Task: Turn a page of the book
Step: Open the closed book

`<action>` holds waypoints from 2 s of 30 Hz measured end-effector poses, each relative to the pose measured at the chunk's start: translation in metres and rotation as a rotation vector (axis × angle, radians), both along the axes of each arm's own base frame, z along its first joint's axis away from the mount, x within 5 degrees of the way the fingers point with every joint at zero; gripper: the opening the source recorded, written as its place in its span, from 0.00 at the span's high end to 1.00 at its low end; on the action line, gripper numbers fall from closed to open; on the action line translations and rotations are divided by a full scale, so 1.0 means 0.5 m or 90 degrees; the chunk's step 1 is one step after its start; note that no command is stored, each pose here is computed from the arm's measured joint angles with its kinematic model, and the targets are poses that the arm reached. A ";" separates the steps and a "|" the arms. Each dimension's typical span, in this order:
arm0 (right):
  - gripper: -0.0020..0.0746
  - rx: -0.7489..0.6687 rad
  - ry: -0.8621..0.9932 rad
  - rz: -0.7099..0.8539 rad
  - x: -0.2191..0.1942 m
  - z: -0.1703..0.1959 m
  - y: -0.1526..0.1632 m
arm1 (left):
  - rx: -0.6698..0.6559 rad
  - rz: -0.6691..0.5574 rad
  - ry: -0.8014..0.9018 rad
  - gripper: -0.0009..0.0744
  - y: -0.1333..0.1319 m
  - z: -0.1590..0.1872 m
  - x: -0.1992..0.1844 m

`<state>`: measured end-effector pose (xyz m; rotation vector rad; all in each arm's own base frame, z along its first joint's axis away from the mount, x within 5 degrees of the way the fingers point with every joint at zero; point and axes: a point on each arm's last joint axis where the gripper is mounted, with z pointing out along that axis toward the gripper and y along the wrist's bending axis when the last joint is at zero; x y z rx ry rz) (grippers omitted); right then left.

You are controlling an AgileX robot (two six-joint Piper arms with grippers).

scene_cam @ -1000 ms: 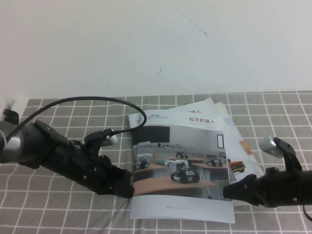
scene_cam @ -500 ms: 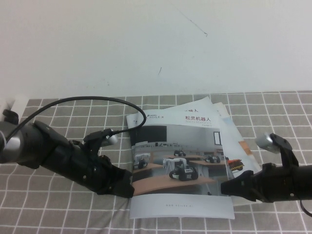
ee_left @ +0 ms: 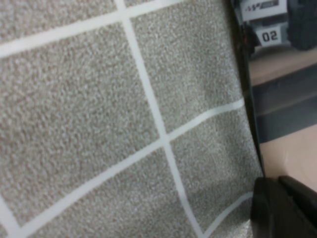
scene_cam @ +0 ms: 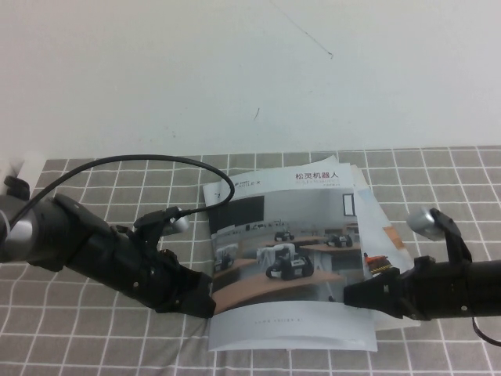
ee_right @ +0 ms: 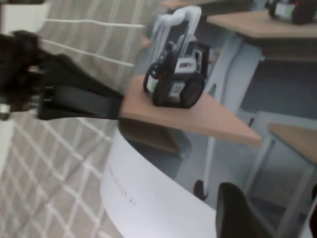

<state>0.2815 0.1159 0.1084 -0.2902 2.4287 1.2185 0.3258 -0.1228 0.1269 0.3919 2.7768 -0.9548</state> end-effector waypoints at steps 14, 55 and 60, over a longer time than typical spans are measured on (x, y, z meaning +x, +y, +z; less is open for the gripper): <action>0.56 0.111 -0.032 0.054 0.011 0.042 0.024 | 0.000 -0.005 -0.005 0.99 0.000 0.000 0.000; 0.56 0.223 -0.219 0.248 0.043 0.220 0.189 | -0.002 -0.011 -0.007 0.99 -0.001 0.000 0.000; 0.56 0.266 -0.249 0.271 0.059 0.270 0.200 | -0.001 -0.011 -0.006 0.99 -0.001 -0.001 0.000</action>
